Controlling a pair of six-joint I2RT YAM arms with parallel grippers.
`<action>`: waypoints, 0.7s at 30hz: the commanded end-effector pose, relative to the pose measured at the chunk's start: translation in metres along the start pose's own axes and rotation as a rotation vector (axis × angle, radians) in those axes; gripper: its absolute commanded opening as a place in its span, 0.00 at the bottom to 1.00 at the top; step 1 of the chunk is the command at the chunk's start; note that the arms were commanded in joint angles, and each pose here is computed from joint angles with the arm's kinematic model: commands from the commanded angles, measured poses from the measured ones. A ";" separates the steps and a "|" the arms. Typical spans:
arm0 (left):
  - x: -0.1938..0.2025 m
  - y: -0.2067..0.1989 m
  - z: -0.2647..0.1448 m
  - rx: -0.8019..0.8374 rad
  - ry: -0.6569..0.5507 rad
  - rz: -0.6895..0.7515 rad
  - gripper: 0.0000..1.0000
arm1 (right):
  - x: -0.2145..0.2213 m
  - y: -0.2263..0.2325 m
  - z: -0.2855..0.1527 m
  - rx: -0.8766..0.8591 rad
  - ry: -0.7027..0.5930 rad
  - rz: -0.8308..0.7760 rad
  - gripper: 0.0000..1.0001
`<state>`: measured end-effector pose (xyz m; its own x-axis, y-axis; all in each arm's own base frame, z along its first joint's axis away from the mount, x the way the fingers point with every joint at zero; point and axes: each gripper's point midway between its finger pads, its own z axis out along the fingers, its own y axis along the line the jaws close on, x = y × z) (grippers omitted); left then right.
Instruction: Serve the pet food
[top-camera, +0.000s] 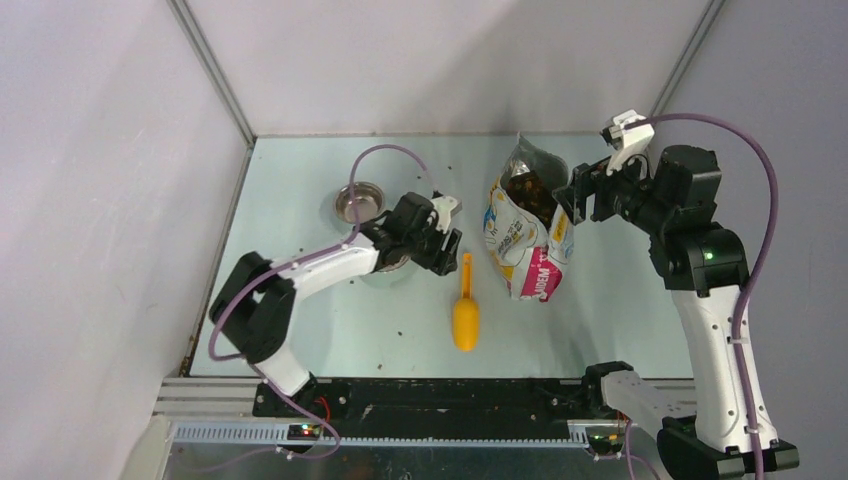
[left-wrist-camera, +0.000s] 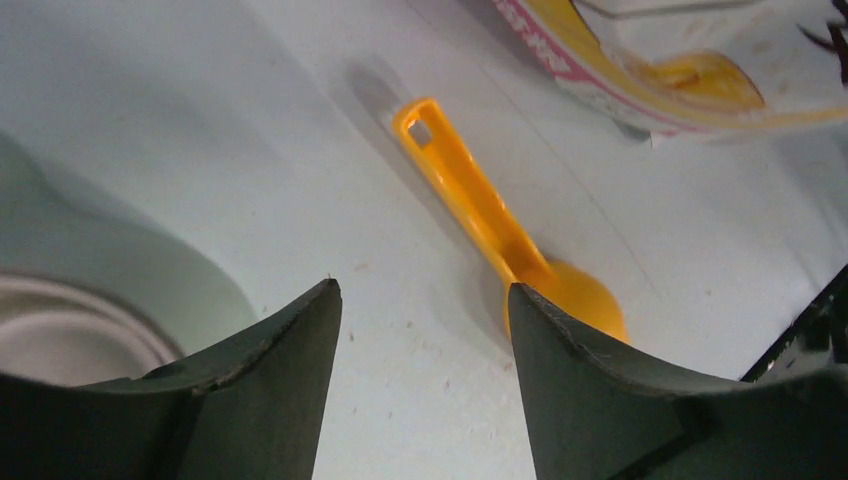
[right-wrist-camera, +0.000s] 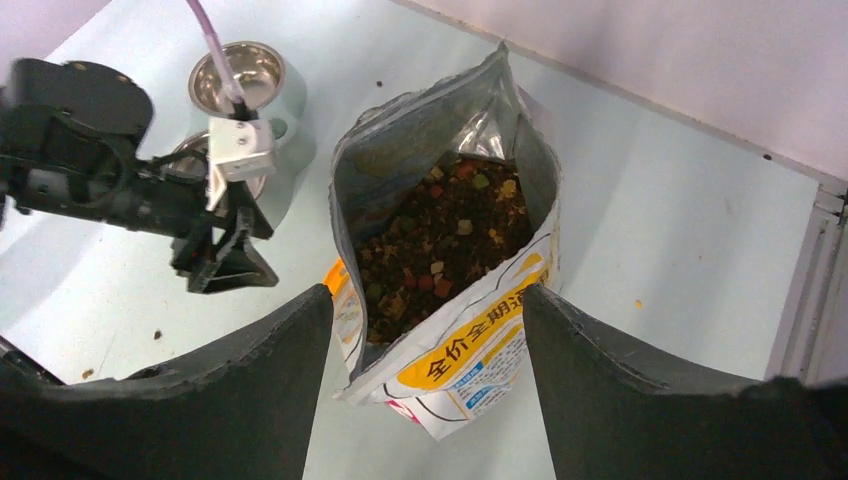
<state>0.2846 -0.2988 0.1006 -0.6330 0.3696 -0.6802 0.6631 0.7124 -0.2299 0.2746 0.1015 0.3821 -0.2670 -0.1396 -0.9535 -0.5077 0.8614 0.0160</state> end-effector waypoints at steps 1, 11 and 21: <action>-0.031 -0.011 0.023 0.028 -0.067 -0.087 0.66 | -0.019 -0.002 -0.010 0.038 -0.085 -0.002 0.72; -0.013 -0.020 0.064 0.047 0.014 -0.127 0.51 | -0.017 -0.008 -0.010 0.065 -0.087 0.009 0.71; 0.015 -0.025 0.092 0.051 0.082 -0.078 0.36 | -0.015 -0.012 0.003 0.061 -0.076 0.021 0.71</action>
<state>0.2879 -0.3509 0.0243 -0.7501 0.3640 -0.5521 0.5952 0.7356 -0.3236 0.2762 0.0958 0.3878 -0.2443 -0.1039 -0.9641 -0.4663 0.8843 0.0229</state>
